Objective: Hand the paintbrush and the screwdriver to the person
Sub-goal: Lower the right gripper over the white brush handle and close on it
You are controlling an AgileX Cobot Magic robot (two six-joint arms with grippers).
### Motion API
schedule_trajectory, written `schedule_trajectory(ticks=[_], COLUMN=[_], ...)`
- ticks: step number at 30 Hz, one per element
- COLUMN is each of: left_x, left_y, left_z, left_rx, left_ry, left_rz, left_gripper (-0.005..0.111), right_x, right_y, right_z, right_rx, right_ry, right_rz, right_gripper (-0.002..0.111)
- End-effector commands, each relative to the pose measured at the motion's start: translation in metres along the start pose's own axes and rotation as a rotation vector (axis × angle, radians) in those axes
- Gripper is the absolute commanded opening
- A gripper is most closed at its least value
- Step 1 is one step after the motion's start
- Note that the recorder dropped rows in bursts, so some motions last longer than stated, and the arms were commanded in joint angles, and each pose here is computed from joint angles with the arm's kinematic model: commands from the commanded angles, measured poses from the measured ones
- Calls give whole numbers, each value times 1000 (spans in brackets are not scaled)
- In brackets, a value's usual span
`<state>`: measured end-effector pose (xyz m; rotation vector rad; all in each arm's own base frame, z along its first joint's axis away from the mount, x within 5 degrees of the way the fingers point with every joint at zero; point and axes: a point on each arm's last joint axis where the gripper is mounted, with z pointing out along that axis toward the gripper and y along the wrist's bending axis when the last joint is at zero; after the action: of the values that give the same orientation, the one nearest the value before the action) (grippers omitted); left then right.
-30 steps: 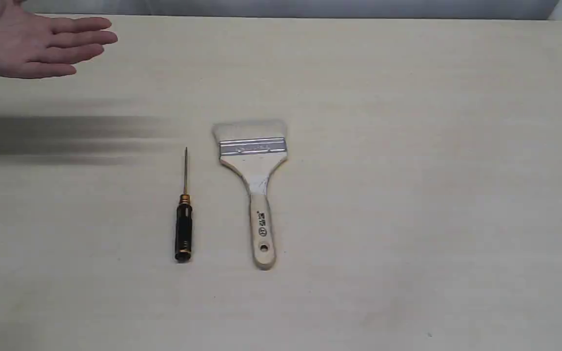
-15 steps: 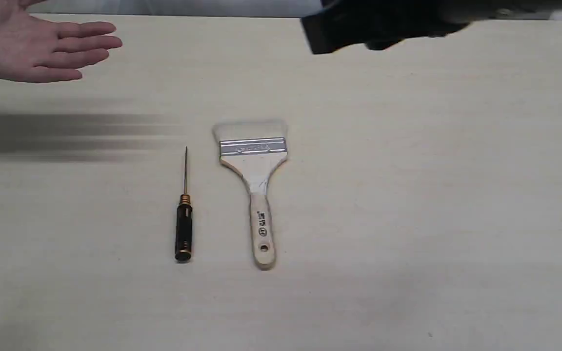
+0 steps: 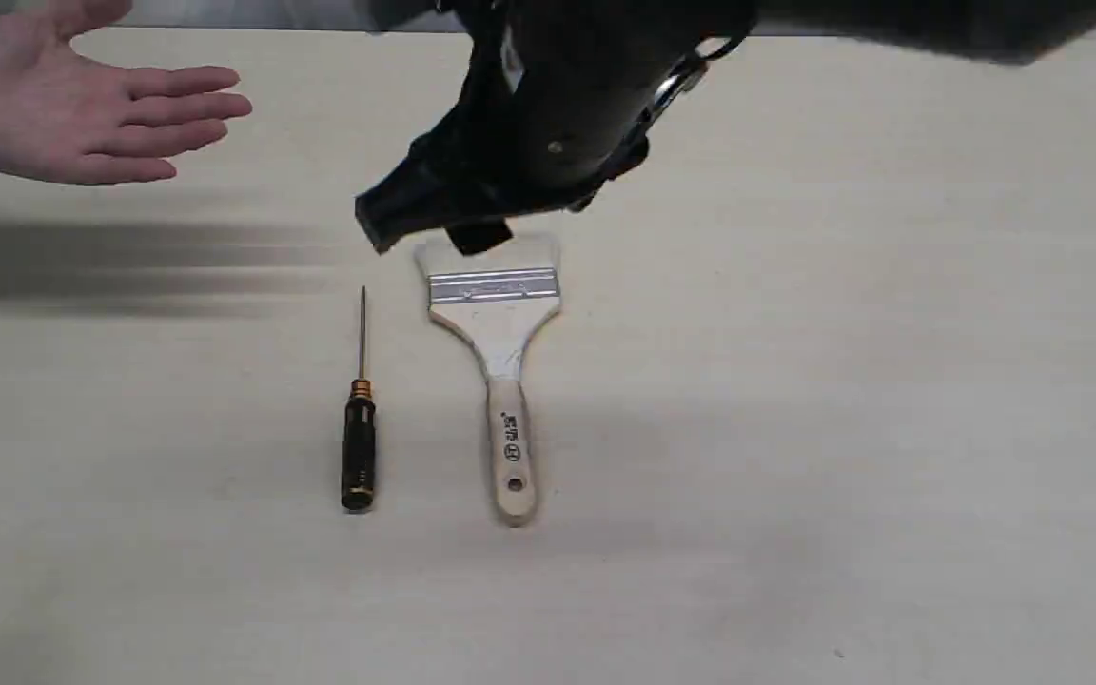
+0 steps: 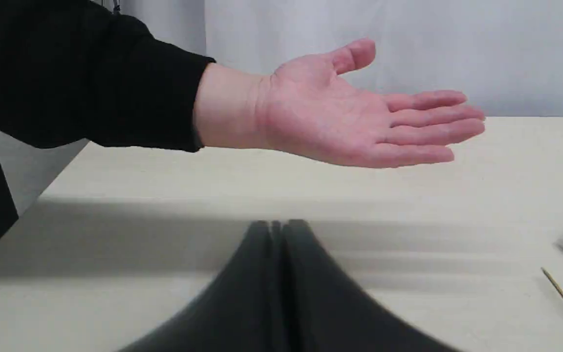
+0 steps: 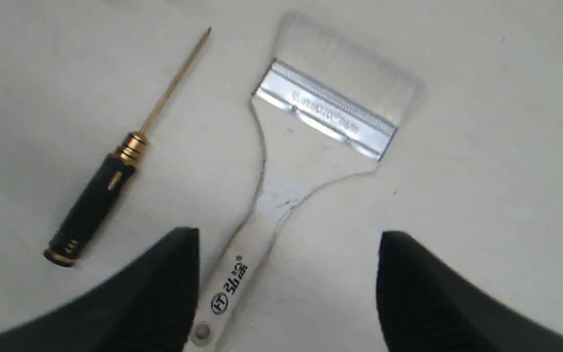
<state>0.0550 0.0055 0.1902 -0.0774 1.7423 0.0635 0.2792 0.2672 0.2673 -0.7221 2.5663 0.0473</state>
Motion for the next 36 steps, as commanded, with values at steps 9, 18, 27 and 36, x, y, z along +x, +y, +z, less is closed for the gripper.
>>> schedule_trajectory(ticks=[9, 18, 27, 36], left_x=[0, 0, 0, 0], left_y=[0, 0, 0, 0], left_z=[0, 0, 0, 0], left_rx=[7, 7, 7, 7], left_ry=[-11, -11, -10, -11], left_rz=[-3, -3, -6, -4], left_gripper=[0, 0, 0, 0], right_x=[18, 22, 27, 30], right_y=[16, 25, 17, 11], right_z=[84, 113, 137, 158], right_rx=[35, -10, 5, -7], right_ry=[197, 202, 228, 237], right_rz=[54, 121, 209, 247], right_gripper=[57, 57, 54, 46])
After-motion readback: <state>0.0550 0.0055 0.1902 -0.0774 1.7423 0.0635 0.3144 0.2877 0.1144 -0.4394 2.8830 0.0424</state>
